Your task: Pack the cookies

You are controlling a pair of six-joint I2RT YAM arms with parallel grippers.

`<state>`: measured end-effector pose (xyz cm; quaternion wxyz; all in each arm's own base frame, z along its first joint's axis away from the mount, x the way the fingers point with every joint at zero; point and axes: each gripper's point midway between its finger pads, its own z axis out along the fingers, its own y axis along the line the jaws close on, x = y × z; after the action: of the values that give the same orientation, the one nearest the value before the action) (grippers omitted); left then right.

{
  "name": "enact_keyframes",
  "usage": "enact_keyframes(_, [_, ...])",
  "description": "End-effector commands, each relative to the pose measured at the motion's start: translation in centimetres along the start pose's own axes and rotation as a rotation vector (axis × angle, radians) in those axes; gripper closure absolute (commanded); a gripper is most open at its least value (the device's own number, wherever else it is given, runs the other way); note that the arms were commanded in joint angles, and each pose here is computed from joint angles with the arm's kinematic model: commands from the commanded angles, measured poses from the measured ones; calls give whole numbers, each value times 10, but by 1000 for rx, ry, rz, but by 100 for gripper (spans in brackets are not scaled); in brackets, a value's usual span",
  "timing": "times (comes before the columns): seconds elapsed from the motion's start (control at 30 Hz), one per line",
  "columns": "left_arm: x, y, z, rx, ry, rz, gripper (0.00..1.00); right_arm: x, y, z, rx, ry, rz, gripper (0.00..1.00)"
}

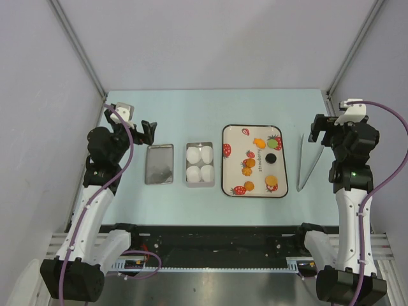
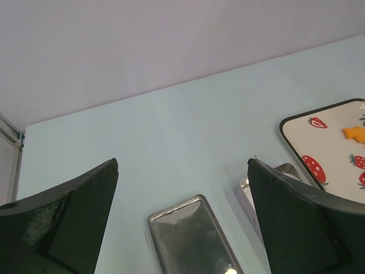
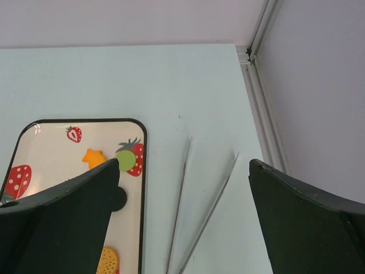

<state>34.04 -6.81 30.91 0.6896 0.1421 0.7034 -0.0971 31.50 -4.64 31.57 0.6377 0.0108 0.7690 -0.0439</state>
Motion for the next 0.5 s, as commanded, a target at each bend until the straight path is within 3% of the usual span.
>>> enact_keyframes(0.0, [-24,-4,-1,18,-61,1,0,-16,1,-2,-5,-46,10,1])
enact_keyframes(0.47, [-22,-3,-1,16,-56,12,0,6,3,9,-19,27,32,0])
